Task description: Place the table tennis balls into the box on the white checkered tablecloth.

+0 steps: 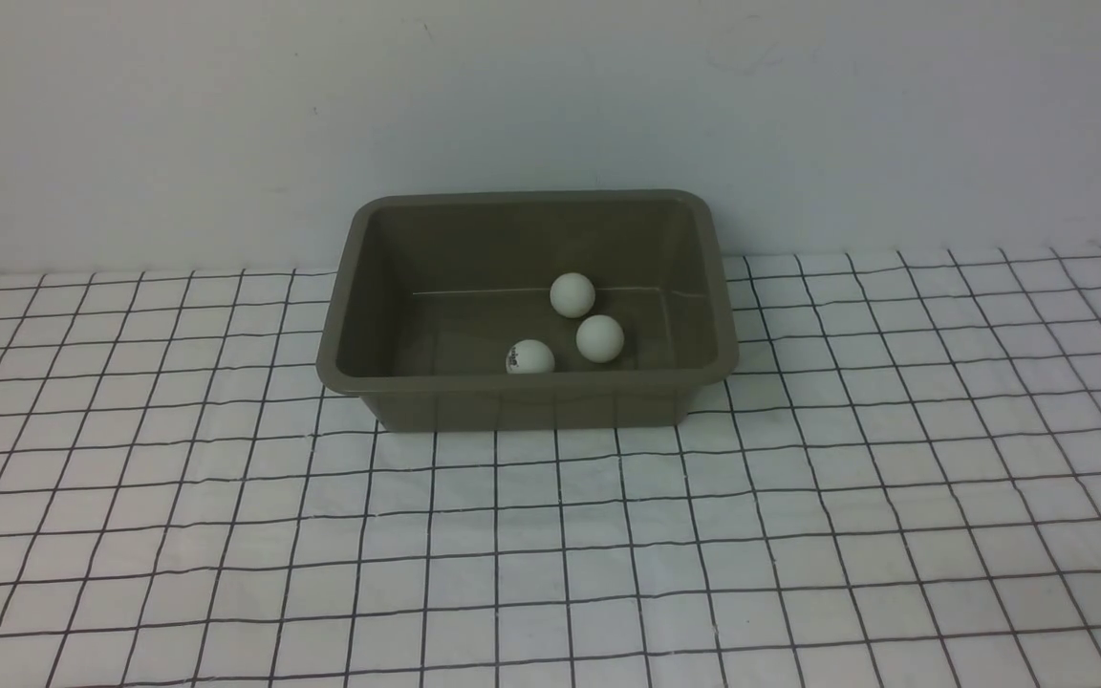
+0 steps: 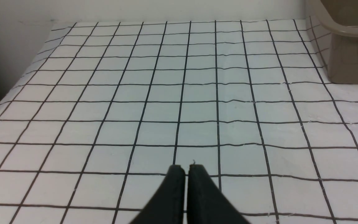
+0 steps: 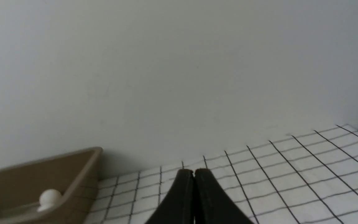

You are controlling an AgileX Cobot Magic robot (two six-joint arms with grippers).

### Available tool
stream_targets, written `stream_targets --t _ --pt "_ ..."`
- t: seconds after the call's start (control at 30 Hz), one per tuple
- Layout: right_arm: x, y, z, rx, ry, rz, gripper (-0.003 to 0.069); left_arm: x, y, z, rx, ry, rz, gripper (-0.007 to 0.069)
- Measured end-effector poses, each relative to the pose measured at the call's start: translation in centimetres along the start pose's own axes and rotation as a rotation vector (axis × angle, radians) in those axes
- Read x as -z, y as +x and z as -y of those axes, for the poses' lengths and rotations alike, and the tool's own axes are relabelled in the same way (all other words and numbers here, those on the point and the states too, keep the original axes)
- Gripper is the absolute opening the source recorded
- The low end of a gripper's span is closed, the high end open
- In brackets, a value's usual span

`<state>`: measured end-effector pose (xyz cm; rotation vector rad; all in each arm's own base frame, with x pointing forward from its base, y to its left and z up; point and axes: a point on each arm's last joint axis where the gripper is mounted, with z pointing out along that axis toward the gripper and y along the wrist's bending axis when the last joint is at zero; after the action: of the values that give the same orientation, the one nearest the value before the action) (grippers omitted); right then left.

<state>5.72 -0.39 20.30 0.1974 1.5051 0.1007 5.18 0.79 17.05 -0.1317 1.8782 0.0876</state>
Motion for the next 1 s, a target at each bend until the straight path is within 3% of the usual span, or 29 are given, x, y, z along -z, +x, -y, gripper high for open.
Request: stream_targets --t 0.2,0.43,1.0 --pt "0.1 1.2 0.2 0.113 0.015 -0.131 -0.0018 0.0 0.0 0.0 0.0 0.0 0.0 -0.0001" --pt "0.3 2.2 0.3 0.109 0.015 -0.243 -0.0018 0.0 0.0 0.0 0.0 0.0 0.0 -0.0001" --pt "0.4 2.2 0.2 0.108 0.014 -0.252 -0.0018 0.0 0.0 0.0 -0.001 0.0 0.0 -0.0001"
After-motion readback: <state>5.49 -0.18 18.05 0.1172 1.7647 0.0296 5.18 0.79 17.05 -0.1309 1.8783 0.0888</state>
